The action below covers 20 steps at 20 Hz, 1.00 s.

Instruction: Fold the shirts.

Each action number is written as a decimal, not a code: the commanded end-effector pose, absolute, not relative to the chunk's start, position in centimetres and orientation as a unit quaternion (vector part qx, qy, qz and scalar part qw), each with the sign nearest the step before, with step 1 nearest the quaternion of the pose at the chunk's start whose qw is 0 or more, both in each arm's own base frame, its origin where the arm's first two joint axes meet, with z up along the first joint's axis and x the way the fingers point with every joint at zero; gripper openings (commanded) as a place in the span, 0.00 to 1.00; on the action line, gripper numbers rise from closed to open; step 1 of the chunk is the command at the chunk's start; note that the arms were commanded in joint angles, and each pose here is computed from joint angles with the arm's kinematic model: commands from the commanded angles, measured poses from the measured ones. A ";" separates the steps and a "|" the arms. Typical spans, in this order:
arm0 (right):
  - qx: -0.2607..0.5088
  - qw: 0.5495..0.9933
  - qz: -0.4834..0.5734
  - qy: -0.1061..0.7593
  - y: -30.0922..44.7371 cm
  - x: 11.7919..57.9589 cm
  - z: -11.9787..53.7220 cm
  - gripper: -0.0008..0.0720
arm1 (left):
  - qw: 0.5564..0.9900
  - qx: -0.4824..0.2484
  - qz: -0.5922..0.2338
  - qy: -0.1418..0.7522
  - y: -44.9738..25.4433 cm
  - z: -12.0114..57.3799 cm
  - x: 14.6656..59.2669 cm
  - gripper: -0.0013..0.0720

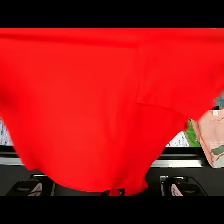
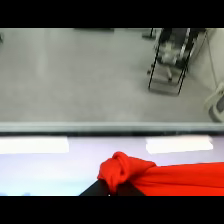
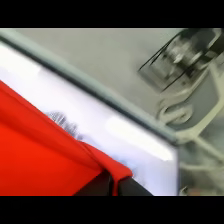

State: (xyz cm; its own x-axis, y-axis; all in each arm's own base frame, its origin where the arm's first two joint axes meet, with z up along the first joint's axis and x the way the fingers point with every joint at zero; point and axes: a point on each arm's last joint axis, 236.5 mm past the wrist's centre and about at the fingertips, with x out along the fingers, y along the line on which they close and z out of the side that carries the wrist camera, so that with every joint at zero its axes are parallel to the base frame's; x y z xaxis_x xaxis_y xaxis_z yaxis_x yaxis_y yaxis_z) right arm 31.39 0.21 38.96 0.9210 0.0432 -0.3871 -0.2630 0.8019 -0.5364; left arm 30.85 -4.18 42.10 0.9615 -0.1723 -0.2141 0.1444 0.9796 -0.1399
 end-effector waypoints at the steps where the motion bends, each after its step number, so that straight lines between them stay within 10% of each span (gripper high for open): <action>1: -0.277 0.873 0.148 0.372 -0.5 37.5 26.5 0.04 | 0.950 -0.058 -0.067 0.300 -4.1 28.0 37.1 0.06; 10: -0.159 0.873 0.216 0.408 6.2 55.8 5.9 0.04 | 0.885 -0.074 -0.036 0.459 -3.5 4.3 49.5 0.06; 20: -0.150 0.918 0.154 0.332 4.8 62.1 3.7 0.04 | 0.903 -0.096 -0.021 0.418 -3.2 0.8 59.3 0.06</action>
State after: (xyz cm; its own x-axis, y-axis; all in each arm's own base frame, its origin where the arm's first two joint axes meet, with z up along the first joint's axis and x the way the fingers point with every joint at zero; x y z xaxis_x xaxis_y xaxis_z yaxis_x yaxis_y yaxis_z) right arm 60.09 5.22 2.97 0.6620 0.2046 -0.7211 -0.4294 0.8920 -0.1411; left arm 56.32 -3.43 0.43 0.5938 -0.1254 -0.7948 -0.0400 0.9819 -0.1849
